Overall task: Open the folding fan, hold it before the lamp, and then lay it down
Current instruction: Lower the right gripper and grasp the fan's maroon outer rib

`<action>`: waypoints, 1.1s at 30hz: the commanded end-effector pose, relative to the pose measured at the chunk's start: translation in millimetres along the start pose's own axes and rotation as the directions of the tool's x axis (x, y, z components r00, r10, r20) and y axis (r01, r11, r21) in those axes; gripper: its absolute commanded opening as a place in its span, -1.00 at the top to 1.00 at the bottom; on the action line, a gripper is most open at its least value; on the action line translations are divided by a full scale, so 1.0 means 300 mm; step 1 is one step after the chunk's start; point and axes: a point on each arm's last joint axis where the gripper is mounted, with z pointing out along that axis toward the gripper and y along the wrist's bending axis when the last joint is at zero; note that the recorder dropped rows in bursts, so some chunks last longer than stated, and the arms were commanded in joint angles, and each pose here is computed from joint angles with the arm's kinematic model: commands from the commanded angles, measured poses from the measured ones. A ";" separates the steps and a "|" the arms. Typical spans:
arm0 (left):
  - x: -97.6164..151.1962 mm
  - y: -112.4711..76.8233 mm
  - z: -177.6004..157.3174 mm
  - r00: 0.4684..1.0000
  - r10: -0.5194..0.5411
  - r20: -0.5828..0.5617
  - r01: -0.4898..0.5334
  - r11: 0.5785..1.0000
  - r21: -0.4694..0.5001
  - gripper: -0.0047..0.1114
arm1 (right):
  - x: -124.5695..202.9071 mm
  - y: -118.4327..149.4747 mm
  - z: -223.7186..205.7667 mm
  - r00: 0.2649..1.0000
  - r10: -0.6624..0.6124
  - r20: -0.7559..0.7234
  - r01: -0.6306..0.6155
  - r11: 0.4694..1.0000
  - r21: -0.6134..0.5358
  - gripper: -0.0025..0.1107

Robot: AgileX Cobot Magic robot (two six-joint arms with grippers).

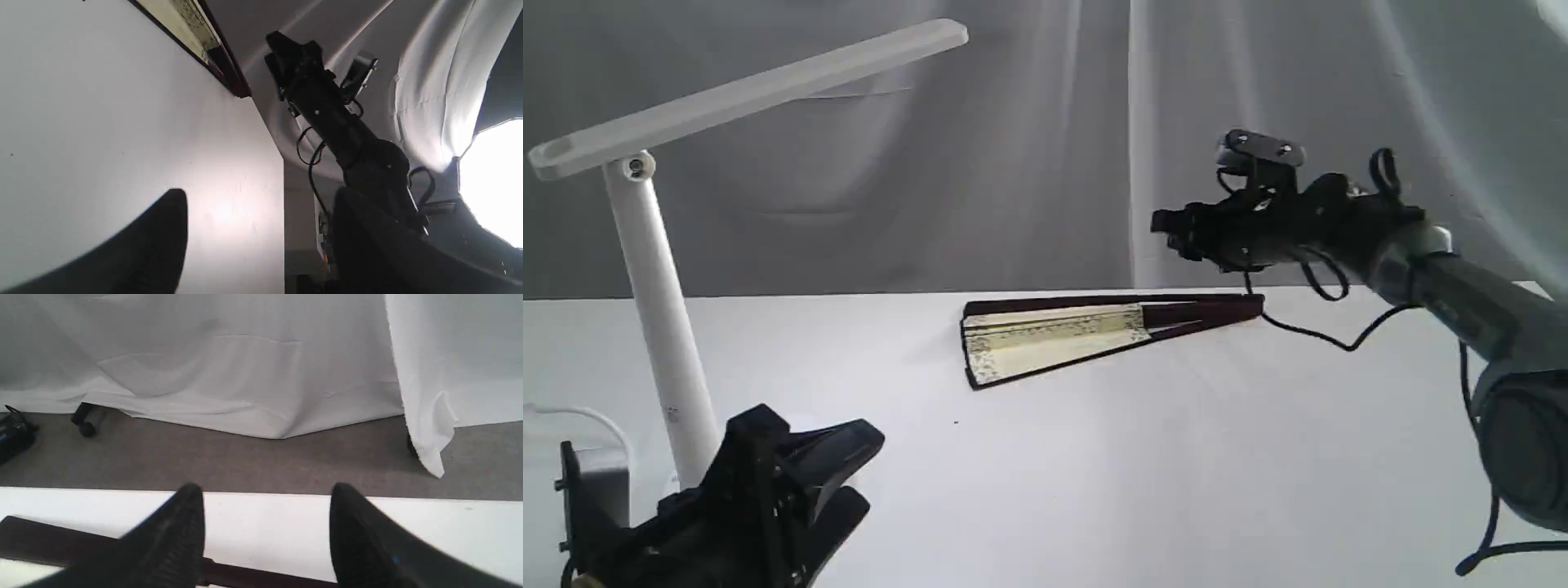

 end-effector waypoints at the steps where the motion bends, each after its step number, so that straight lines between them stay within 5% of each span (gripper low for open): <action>1: 0.008 -0.012 0.004 1.000 0.005 -0.020 -0.005 1.000 0.022 0.00 | 0.025 -0.018 0.031 0.999 -0.009 0.050 0.007 0.999 0.032 0.15; 18: 0.009 -0.012 0.004 1.000 0.009 -0.025 -0.008 1.000 0.023 0.00 | 0.163 -0.031 0.068 0.975 0.070 -0.212 -0.069 0.998 0.012 0.22; 33: 0.022 -0.014 0.003 0.998 0.012 -0.068 -0.010 1.000 0.028 0.00 | 0.091 0.062 -0.088 0.874 -0.025 -0.486 -0.025 0.995 -0.097 0.23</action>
